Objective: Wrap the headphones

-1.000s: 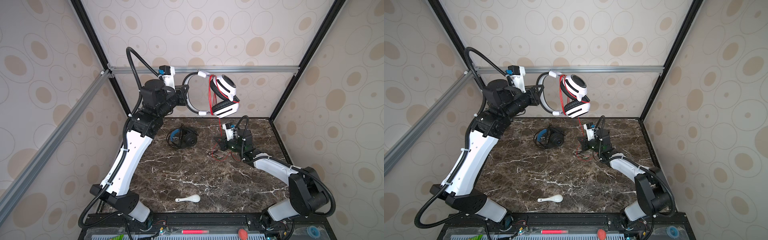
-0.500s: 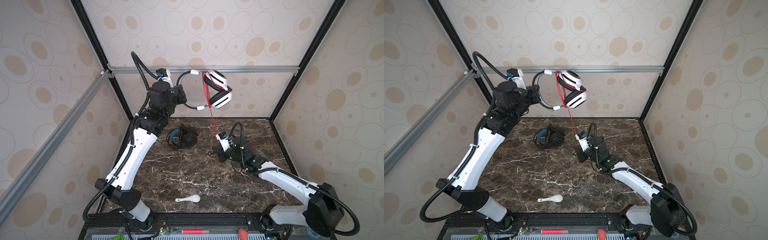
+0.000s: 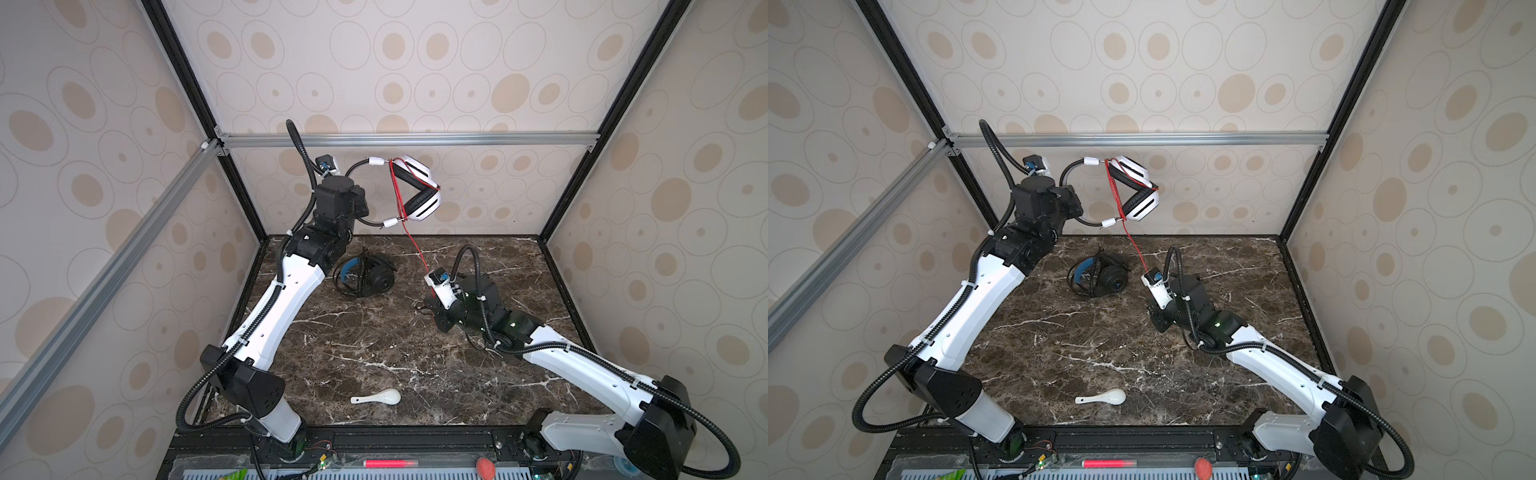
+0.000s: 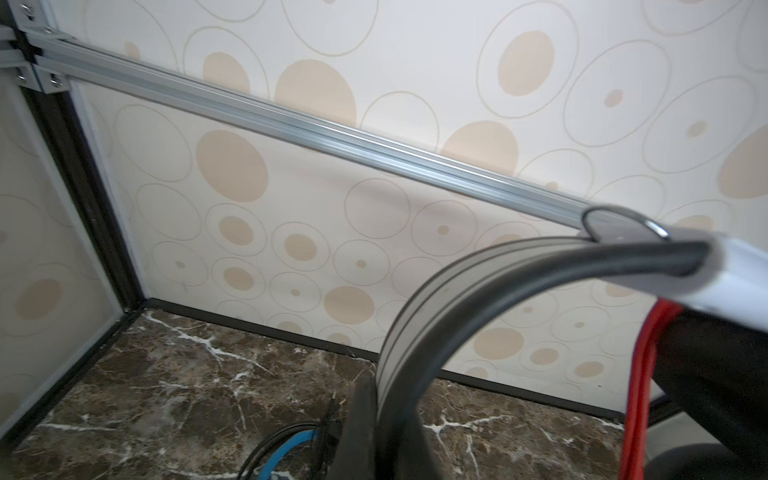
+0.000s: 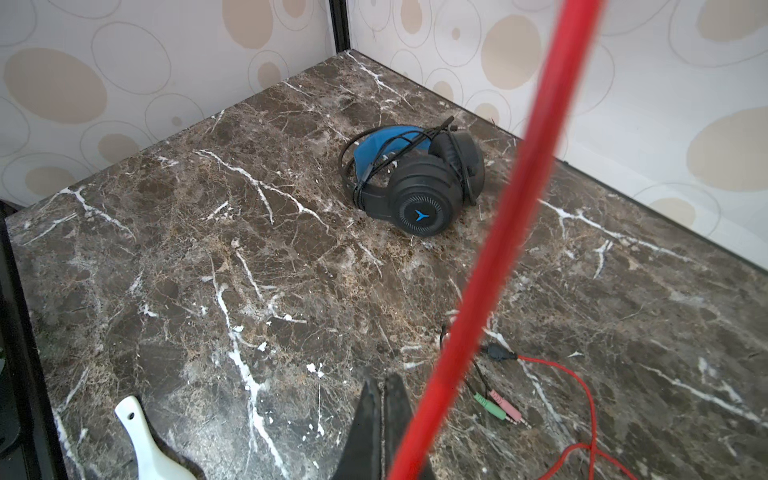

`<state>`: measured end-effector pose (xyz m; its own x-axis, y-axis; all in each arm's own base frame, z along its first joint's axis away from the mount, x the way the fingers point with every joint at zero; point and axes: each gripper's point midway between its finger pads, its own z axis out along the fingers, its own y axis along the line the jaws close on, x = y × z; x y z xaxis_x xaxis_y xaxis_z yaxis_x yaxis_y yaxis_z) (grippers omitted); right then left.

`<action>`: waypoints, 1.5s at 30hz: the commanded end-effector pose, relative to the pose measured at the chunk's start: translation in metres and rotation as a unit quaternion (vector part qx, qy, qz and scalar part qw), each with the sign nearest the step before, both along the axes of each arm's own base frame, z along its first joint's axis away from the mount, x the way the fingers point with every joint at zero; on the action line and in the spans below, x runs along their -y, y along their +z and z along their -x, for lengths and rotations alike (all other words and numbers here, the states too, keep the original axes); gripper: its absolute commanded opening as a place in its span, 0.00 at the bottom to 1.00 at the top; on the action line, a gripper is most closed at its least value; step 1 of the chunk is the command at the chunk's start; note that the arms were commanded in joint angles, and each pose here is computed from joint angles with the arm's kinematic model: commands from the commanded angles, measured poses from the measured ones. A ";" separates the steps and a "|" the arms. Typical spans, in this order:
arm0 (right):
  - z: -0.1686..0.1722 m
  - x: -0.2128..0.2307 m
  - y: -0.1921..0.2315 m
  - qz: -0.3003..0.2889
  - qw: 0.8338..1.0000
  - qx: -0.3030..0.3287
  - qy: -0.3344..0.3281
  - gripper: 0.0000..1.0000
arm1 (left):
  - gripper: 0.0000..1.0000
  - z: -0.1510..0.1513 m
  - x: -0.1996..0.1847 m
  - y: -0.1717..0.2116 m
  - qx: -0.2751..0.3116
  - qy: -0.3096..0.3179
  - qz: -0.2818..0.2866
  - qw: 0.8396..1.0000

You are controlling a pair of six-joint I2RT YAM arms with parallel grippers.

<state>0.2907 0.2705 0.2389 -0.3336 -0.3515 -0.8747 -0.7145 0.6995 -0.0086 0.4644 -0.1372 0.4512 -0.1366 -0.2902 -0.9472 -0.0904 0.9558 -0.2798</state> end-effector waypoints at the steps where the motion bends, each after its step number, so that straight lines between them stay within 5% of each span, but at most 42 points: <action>1: 0.008 -0.003 0.028 0.018 0.999 0.034 0.017 0.00 | 0.00 0.004 -0.012 0.031 0.057 0.049 -0.006 0.997; 13: 0.019 -0.005 0.089 0.065 0.991 0.104 0.045 0.00 | 0.00 0.009 0.002 -0.010 0.011 0.063 -0.155 0.986; 23: 0.010 0.005 0.103 0.145 0.978 0.144 0.049 0.00 | 0.00 0.027 0.031 -0.042 -0.016 0.003 -0.242 0.970; 45: -0.027 0.012 0.119 0.215 0.959 0.175 0.050 0.00 | 0.00 0.086 0.082 -0.110 -0.068 -0.222 -0.291 0.928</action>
<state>0.3151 0.2603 0.3470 -0.0151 -0.7136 -0.7003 -0.6851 0.5175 -0.5126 0.3902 -0.2049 0.3160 -0.3243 0.4133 -0.8509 0.2749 0.9019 0.3333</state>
